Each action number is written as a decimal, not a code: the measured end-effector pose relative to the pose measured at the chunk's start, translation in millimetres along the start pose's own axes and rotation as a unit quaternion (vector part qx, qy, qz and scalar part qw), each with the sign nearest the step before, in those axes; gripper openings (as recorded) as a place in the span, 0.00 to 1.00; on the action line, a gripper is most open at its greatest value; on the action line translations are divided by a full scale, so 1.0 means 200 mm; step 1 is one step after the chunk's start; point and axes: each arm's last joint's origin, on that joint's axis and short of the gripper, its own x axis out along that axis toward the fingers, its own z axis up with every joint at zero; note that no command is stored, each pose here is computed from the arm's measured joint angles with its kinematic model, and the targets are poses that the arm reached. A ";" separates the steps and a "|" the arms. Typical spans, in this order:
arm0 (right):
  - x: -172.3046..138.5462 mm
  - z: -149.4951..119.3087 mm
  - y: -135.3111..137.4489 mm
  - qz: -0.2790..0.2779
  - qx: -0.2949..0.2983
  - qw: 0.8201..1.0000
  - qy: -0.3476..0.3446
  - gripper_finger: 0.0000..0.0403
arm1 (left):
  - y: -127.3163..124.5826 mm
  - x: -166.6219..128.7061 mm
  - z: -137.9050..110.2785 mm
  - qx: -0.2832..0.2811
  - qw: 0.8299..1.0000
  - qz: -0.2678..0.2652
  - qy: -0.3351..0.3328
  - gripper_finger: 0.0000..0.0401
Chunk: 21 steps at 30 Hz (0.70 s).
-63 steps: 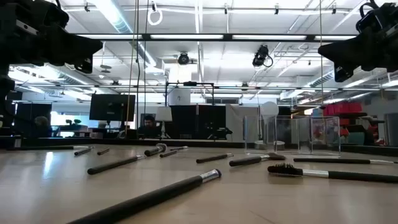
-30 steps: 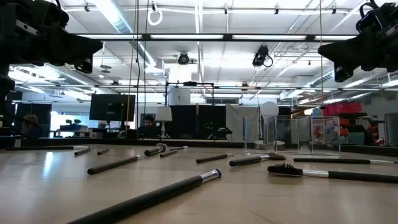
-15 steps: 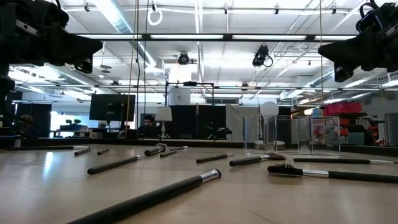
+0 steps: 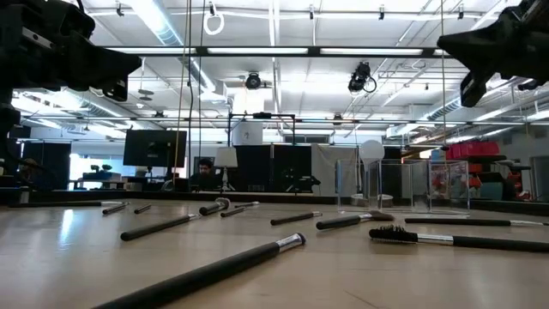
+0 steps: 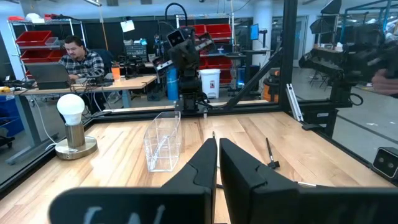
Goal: Put items in baskets/containers
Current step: Put the black highlighter brush into the transparent organizer
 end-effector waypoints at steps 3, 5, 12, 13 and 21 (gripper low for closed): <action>0.04 -0.05 0.03 0.023 0.006 0.999 0.046 0.05 | 0.00 0.00 0.00 0.000 1.000 0.000 -0.001 0.06; 0.07 -0.09 0.05 0.024 0.000 0.997 0.069 0.05 | 0.00 0.00 0.00 0.000 1.000 0.000 -0.002 0.06; 0.16 -0.21 0.13 -0.011 0.002 0.991 0.136 0.05 | 0.00 0.00 0.00 0.000 1.000 0.000 -0.003 0.06; 0.18 -0.22 0.15 -0.017 0.002 0.989 0.147 0.05 | 0.00 0.00 0.00 0.000 1.000 0.000 -0.003 0.06; 0.46 -0.29 0.37 -0.049 -0.055 0.965 0.253 0.05 | 0.00 0.00 0.00 0.000 1.000 0.000 -0.003 0.06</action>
